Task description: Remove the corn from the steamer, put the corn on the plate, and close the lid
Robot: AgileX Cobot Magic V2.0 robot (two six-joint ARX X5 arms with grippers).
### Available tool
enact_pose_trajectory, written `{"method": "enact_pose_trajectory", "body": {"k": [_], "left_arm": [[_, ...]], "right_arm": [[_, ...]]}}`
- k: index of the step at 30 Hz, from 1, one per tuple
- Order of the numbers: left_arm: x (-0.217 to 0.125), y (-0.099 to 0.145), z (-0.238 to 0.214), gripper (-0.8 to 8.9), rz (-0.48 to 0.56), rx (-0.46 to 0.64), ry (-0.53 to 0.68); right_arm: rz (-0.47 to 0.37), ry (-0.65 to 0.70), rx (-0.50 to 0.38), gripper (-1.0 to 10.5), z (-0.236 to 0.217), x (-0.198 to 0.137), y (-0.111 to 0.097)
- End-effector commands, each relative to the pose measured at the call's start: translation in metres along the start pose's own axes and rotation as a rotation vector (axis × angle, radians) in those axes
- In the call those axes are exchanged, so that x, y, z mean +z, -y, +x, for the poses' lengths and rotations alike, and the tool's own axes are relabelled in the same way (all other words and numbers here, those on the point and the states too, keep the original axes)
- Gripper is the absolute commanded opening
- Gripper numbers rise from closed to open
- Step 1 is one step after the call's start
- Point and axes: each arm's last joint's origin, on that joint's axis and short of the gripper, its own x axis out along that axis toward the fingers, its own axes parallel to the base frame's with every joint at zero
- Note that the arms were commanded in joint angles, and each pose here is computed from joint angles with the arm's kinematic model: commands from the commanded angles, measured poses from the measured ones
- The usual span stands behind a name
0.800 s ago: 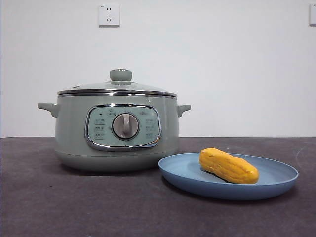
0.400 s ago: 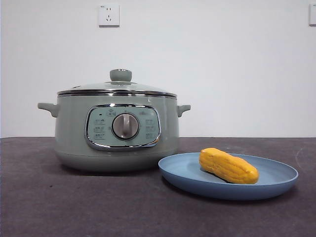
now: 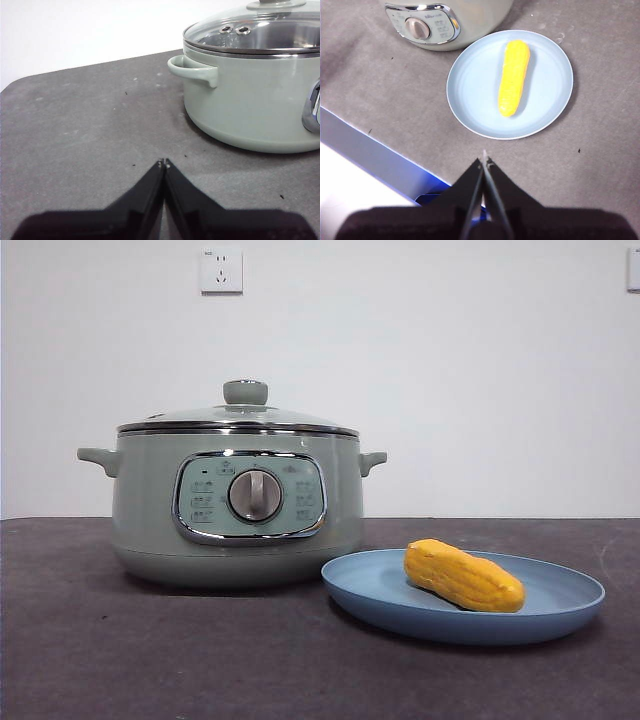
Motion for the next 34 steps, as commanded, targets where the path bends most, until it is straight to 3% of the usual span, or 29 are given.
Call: {"method": "enact_pose_trajectory", "body": {"k": [1, 17, 20, 26, 34], "left_arm": [[-0.004, 0.0, 0.001, -0.04, -0.01, -0.001, -0.009], [-0.004, 0.0, 0.001, -0.04, -0.01, -0.001, -0.009], [-0.004, 0.0, 0.001, -0.04, -0.01, -0.001, -0.009], [-0.004, 0.0, 0.001, -0.04, -0.01, -0.001, -0.009], [-0.004, 0.0, 0.001, -0.04, -0.01, -0.001, -0.009]], "right_arm": [[-0.004, 0.002, -0.001, 0.0, 0.001, -0.001, 0.0], [-0.024, 0.015, -0.012, 0.0, 0.0, 0.0, 0.001], [-0.023, 0.127, -0.064, 0.0, -0.007, 0.004, 0.003], [0.004, 0.503, -0.168, 0.0, -0.033, 0.014, 0.009], [-0.016, 0.7, -0.366, 0.0, -0.004, -0.018, 0.031]]}}
